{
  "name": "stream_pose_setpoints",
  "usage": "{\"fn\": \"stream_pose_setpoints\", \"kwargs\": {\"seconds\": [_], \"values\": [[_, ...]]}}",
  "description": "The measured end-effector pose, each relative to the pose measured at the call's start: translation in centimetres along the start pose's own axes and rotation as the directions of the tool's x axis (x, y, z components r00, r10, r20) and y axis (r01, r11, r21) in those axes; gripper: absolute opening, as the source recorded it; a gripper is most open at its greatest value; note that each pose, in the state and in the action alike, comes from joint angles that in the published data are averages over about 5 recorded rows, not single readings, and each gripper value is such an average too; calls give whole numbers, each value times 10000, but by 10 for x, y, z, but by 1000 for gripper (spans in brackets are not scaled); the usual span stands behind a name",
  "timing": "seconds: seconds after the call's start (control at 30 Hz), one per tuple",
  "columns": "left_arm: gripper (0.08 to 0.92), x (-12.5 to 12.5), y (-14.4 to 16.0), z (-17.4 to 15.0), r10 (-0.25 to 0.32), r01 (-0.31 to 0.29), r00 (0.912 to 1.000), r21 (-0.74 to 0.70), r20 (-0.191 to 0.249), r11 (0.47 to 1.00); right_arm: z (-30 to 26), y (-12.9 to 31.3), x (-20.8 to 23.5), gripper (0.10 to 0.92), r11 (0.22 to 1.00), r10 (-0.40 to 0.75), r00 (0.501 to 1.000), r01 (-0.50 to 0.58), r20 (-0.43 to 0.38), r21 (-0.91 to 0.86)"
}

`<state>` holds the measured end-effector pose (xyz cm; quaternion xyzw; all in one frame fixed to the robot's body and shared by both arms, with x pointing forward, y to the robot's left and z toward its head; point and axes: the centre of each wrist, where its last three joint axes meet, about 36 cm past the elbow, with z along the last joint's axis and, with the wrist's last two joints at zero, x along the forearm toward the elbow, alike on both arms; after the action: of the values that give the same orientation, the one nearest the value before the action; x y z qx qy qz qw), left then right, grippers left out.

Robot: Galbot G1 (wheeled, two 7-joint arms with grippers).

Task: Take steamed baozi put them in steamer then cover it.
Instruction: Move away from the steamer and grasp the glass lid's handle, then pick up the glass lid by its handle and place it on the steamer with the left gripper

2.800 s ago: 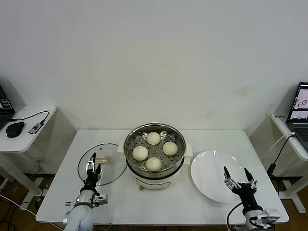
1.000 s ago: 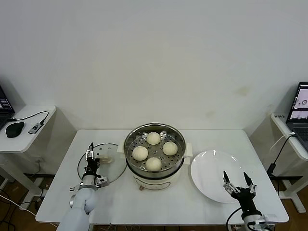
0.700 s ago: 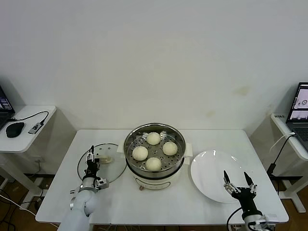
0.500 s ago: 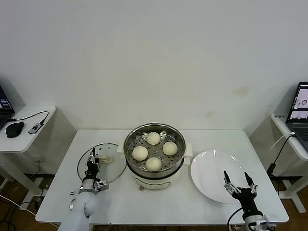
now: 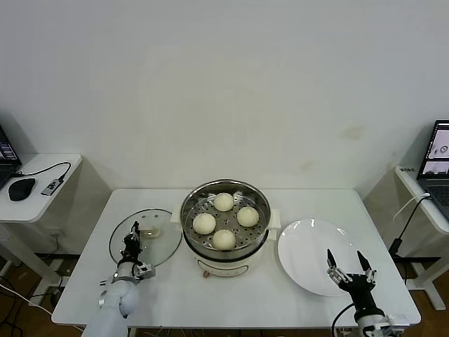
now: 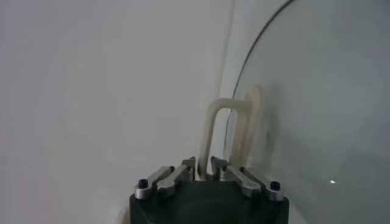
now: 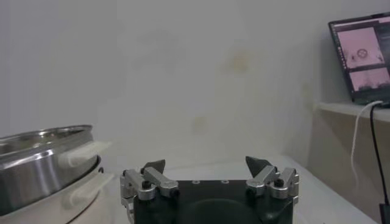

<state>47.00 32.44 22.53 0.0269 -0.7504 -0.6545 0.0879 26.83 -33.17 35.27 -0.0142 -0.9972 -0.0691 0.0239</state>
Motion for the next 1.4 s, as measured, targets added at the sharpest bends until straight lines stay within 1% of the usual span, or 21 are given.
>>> {"fn": "stream_pose_setpoints", "kwargs": {"seconds": [0.2, 0.37, 0.7, 0.9, 1.0, 1.17, 1.3, 1.4], "values": [[144, 6, 3, 4, 50, -50, 9999, -12, -89, 10000, -2, 0, -3, 823, 10000, -22, 9999, 22, 102, -5], [144, 16, 19, 5, 29, -28, 9995, 38, -312, 10000, -3, 1, -7, 823, 9999, -58, 9999, 59, 150, -85], [144, 45, 64, 3, -645, 650, 9952, 42, -731, 9979, -5, 4, -14, 823, 9995, -170, 9994, 177, 299, -247], [144, 61, 84, -4, -826, 808, 9905, -209, -1096, 9965, -7, 4, -15, 823, 9995, -129, 9992, 139, 366, -275], [144, 67, 99, -14, -981, 938, 9848, -362, -1436, 9949, -8, 4, -15, 823, 9995, -119, 9992, 130, 390, -279], [144, 76, 128, -29, -1338, 1230, 9698, -646, -2041, 9903, -10, 4, -17, 823, 9996, -74, 9991, 86, 426, -283], [144, 82, 151, -38, -1640, 1489, 9580, -807, -2352, 9856, -10, 4, -18, 823, 9995, -7, 9991, 20, 413, -302], [144, 86, 167, -45, -1757, 1611, 9514, -774, -2531, 9839, -9, 3, -20, 823, 9995, 56, 9993, -44, 382, -310]]}}
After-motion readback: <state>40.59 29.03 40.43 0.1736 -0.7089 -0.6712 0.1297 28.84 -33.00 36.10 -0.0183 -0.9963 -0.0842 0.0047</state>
